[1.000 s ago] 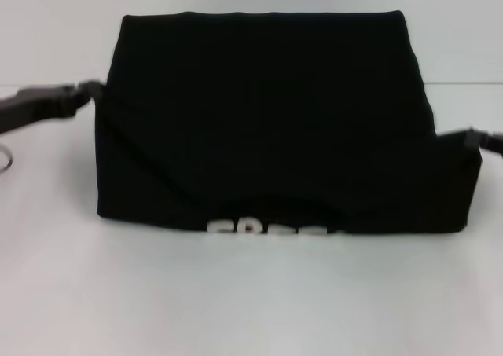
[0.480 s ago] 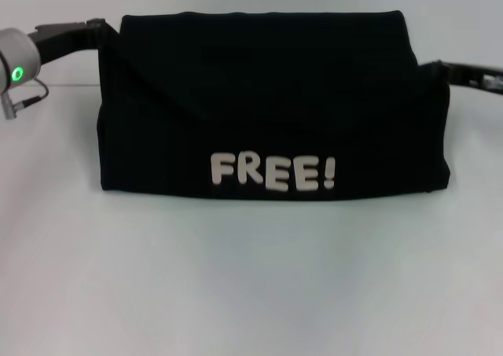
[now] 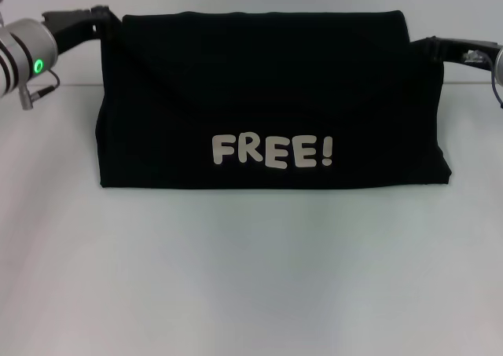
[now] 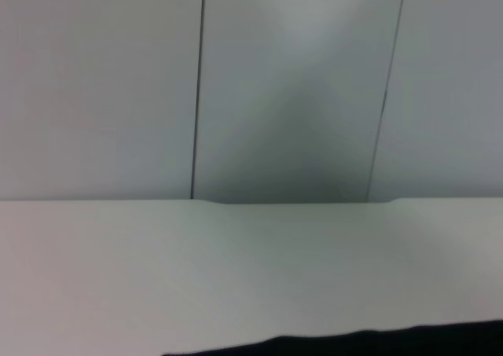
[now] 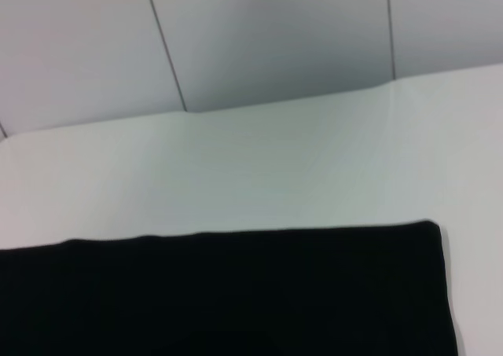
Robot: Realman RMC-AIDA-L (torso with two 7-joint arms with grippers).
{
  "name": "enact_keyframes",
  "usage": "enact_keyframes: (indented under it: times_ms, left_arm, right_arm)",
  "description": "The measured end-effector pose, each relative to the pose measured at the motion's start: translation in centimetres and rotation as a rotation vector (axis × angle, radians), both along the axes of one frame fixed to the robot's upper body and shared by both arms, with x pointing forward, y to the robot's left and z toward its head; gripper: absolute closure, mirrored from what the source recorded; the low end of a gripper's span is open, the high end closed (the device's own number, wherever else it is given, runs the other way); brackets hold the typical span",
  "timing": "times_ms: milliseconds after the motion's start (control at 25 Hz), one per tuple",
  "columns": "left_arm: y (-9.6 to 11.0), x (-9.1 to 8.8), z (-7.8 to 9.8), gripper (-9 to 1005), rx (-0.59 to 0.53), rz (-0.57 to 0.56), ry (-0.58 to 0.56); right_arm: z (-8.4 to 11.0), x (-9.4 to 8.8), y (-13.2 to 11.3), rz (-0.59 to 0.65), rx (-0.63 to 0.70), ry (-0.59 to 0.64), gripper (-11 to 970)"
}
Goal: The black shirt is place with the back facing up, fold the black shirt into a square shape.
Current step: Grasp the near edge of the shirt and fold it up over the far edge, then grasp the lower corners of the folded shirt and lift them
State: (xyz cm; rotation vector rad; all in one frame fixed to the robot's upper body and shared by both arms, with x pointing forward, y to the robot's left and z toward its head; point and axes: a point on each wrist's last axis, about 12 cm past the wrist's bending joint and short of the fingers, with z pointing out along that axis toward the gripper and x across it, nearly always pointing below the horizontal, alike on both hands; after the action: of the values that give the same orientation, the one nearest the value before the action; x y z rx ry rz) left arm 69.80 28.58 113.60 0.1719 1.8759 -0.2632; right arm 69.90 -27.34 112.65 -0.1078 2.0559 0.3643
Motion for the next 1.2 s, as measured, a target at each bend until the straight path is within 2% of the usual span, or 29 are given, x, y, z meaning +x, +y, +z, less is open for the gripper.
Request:
enact_keyframes:
  times_ms: [240,360,400,480,560,880,920,1120,1200]
  left_arm:
    - [-1.4,-1.1,-2.5,982,0.069,0.012,-0.002]
    - [-2.0,-1.5,-3.2,969,0.101,0.004,-0.013]
    - [-2.2,-1.6,-3.3,965,0.106,0.000,-0.013]
    - [-2.3,-1.7,-3.5,863,0.111,-0.002,-0.006]
    - [-2.1,-1.7,-3.9,762,0.122,0.019,0.015]
    - [-0.8,-1.8,-4.0,533,0.118,0.087,0.042]
    - [-0.5,-1.9,-4.1,517,0.102,0.097,0.045]
    - [0.7,-3.2,-4.7,436,-0.012,0.077,0.065]
    - [1.2,-4.4,-4.8,403,-0.075,0.017,0.071]
  right_arm:
    - [-1.9,-0.8,0.6,-0.042,0.012,0.032,915]
    - [-2.5,-1.1,1.1,-0.037,0.012,0.043,915]
    - [-2.7,-1.3,1.3,-0.033,0.008,0.045,874]
    - [-2.8,-1.4,1.6,-0.027,0.003,0.045,793]
    - [-3.0,-1.5,1.8,-0.024,-0.004,0.044,753]
    - [-2.5,-1.2,0.7,-0.079,-0.012,0.010,595]
    - [-2.4,-1.3,0.5,-0.079,0.000,0.002,575]
    - [-2.3,-2.3,-0.7,-0.033,0.102,-0.024,335]
    - [-2.4,-3.2,-1.3,0.007,0.156,-0.033,333]
